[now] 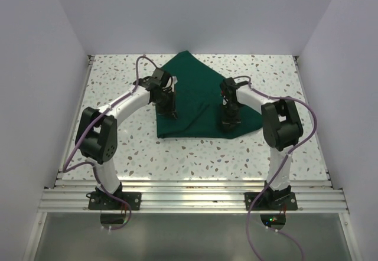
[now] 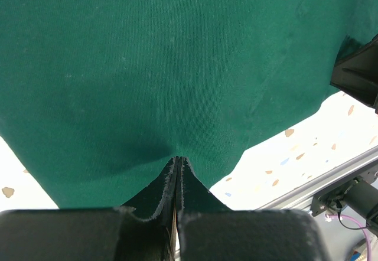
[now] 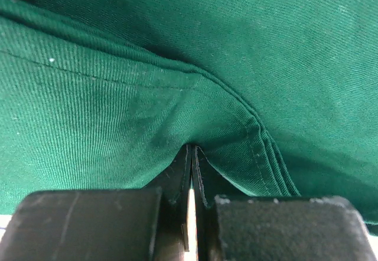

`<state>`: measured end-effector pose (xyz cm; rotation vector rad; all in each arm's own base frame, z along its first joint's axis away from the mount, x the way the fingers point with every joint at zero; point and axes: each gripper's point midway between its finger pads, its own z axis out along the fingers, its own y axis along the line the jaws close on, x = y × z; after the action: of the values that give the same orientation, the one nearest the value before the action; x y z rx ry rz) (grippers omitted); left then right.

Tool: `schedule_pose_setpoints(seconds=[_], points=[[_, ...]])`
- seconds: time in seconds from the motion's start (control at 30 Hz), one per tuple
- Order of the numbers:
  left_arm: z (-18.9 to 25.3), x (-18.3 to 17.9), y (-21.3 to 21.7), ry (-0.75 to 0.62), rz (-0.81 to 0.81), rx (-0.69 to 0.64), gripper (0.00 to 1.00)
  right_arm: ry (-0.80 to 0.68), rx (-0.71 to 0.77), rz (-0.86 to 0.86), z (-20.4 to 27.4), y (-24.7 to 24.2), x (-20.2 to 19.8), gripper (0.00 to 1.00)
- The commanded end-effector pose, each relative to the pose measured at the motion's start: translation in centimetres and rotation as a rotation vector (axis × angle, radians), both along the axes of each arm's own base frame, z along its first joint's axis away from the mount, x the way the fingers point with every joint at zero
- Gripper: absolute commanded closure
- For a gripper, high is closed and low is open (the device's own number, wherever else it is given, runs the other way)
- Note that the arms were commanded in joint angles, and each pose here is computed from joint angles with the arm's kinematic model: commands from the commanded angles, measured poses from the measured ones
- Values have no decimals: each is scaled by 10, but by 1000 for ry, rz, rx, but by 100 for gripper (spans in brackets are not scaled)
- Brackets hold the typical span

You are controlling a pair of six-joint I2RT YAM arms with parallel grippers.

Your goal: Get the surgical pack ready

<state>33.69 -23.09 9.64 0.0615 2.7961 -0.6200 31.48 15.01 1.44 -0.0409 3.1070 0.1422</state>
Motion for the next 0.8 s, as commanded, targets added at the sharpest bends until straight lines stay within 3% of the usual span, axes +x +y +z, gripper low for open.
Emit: schedule_pose_setpoints(seconds=[0.0, 0.43, 0.77], points=[[11, 10, -6, -35, -25, -25, 100, 2, 23, 0, -12, 6, 3, 100], [11, 15, -4, -45, -32, -11, 100, -80, -36, -5, 36, -32, 12, 100], [9, 15, -2, -35, -40, -5, 100, -2, -49, -23, -8, -38, -6, 100]])
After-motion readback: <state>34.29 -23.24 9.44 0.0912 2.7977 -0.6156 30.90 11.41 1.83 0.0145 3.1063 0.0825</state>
